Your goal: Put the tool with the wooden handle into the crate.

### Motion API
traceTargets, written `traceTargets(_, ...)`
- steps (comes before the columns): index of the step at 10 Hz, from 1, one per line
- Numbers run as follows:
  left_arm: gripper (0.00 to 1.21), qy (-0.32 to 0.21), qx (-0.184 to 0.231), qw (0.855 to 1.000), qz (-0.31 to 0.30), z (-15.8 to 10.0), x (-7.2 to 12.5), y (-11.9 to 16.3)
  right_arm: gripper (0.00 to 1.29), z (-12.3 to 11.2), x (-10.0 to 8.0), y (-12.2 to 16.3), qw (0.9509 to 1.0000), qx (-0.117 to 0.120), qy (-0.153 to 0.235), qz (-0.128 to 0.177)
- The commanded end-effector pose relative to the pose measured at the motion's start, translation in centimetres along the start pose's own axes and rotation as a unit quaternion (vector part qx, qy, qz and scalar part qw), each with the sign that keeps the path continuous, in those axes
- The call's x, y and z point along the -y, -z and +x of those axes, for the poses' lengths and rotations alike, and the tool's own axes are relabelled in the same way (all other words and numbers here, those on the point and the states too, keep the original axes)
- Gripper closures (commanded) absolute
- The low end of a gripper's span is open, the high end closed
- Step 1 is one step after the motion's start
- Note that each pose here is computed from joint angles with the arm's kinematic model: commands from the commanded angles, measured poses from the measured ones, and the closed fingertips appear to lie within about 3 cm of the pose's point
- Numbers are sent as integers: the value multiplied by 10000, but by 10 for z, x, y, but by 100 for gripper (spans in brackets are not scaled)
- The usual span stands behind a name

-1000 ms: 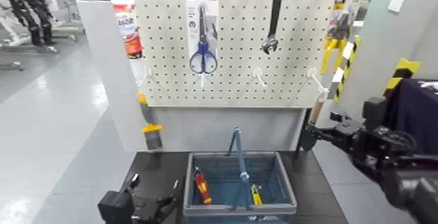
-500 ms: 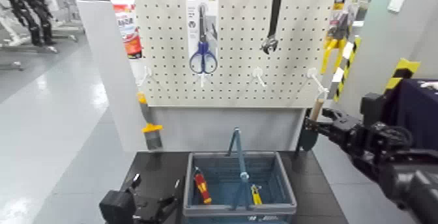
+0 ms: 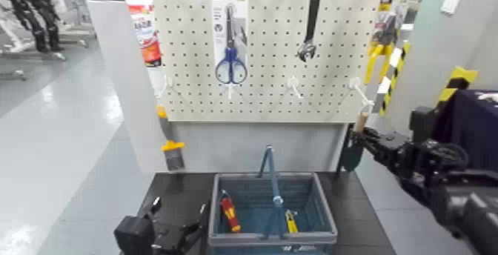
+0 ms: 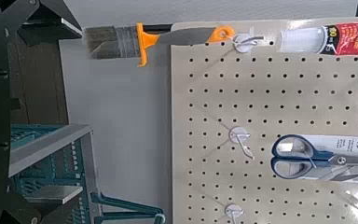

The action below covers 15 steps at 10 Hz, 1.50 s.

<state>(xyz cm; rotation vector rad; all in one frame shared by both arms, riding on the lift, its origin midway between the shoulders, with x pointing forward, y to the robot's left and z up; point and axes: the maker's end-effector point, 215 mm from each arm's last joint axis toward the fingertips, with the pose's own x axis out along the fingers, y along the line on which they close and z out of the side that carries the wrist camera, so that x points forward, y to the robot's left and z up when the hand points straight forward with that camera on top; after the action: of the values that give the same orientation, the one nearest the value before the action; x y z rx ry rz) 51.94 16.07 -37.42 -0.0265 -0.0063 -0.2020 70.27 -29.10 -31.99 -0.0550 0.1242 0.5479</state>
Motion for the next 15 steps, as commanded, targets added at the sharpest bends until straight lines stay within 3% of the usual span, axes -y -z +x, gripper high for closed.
traceTargets(1, 13, -16, 6, 10000, -2, -1, -2, 0, 125, 4, -4, -3, 10000, -4, -3, -95)
traceTargets(8, 13, -17, 5, 10000, -2, -2, -4, 1, 127, 1, -12, -16, 9996, 191, -8, -210)
traceTargets(12, 13, -26, -31, 10000, -12, -3, -4, 4, 127, -25, -20, -36, 9981, 422, 273, -344)
traceTargets(15, 13, -32, -45, 10000, -12, -4, -5, 5, 127, -41, -40, -53, 9973, 609, 300, -272)
